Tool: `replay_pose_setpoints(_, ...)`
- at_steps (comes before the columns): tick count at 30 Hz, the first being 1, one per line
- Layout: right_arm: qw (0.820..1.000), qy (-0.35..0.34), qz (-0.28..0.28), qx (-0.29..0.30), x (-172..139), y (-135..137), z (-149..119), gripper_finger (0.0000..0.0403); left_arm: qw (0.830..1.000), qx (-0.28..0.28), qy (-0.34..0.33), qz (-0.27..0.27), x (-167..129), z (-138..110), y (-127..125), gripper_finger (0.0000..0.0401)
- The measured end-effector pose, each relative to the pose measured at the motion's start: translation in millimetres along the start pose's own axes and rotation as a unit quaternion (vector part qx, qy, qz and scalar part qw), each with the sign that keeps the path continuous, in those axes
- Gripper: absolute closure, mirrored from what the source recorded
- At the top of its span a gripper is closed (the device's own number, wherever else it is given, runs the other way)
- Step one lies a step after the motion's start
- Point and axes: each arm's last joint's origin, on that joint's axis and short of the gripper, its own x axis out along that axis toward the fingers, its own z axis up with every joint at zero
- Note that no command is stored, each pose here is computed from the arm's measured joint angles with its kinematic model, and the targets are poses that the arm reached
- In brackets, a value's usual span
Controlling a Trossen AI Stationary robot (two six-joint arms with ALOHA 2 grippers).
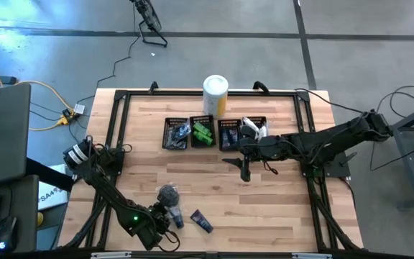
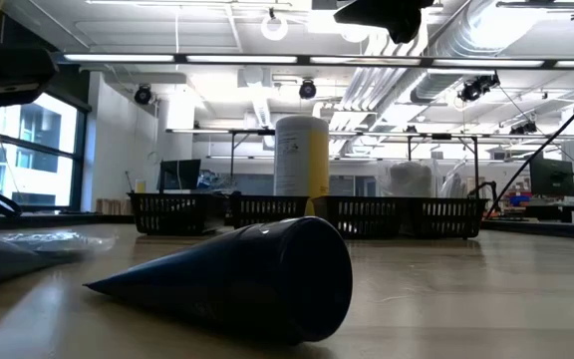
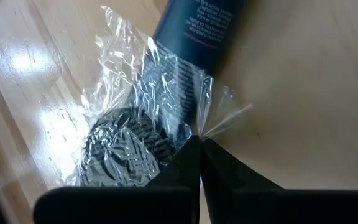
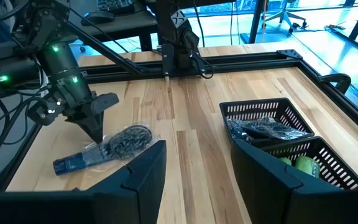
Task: Pick & Place Travel size toiletries
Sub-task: Put the black hairbrush into the left black bin
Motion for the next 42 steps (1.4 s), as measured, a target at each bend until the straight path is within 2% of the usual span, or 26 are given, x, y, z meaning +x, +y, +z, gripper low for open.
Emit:
replay_pose_setpoints(5, 1.000, 0.000, 0.000, -0.002, 0.0, 0.0, 0.0, 0.0229, 1.000, 0.004, 0.005, 0.013, -9.4, 7.7, 4.1, 0.0401)
replay_pose_setpoints(12, 1.000, 0.000, 0.000, -0.005, 0.0, 0.0, 0.0, 0.0229, 0.997, 0.020, 0.059, 0.050, -33.1, 13.8, 16.8, 0.0401)
replay_pose_setpoints(27, 1.000, 0.000, 0.000, -0.005, 0.0, 0.0, 0.0, 0.0229, 0.987, -0.002, 0.106, 0.122, -60.9, 15.6, 34.2, 0.0401)
replay_pose_setpoints(31, 1.000, 0.000, 0.000, -0.005, 0.0, 0.0, 0.0, 0.0229, 0.983, -0.019, 0.107, 0.147, -64.7, 13.4, 37.7, 0.0401)
replay_pose_setpoints(37, 1.000, 0.000, 0.000, -0.005, 0.0, 0.1, 0.0, 0.0229, 0.974, -0.050, 0.072, 0.209, -75.0, 11.2, 47.1, 0.0401)
replay_pose_setpoints(42, 1.000, 0.000, 0.000, -0.006, 0.0, 0.1, -0.1, 0.0229, 0.971, -0.068, 0.049, 0.224, -83.6, 10.2, 53.0, 0.0401)
